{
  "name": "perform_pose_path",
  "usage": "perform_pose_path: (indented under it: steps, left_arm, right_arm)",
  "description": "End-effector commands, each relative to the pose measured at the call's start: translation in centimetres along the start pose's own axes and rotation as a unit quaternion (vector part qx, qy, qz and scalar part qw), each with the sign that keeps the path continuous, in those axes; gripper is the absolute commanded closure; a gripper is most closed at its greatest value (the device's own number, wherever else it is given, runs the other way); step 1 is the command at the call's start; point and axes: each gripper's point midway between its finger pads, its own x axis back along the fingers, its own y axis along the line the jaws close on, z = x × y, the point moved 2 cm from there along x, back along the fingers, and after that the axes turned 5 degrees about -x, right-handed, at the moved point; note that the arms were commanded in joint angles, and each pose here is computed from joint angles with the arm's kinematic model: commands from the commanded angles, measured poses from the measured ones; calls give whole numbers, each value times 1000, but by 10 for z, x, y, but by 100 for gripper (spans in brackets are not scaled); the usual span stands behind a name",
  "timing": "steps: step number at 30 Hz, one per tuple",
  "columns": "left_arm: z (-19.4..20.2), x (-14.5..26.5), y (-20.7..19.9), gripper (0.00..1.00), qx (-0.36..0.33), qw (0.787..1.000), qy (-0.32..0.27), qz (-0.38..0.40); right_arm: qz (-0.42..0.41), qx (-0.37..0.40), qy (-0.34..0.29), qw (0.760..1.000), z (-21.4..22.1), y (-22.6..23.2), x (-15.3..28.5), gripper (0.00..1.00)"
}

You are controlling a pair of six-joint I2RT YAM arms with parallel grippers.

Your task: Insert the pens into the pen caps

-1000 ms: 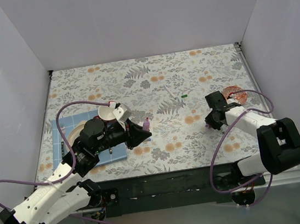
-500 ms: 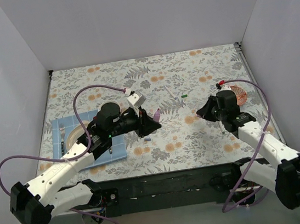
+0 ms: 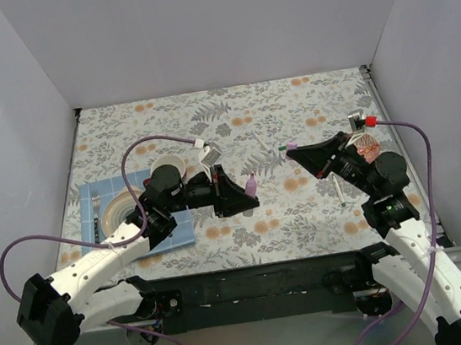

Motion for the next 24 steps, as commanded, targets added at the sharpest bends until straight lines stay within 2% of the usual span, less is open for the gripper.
perform_pose_path:
  steps: [1,10,16,24]
  left_arm:
    - [-26,-8,-29,100,-7,996,-26,90]
    - [-18,-35,-9,100,7,994,-9,113]
    - [-24,-45,-8,100,3,993,-16,118]
    - [-25,-62,1,100,8,993,-4,115]
  right_arm:
    - [-80,6,-16,997,-11,35,4,99]
    - [-106,-28,-53,993,-18,46,11,99]
    - [-131,-47,-44,989,-14,48,8,99]
    - [-115,-57,-40,991,-4,34,6,99]
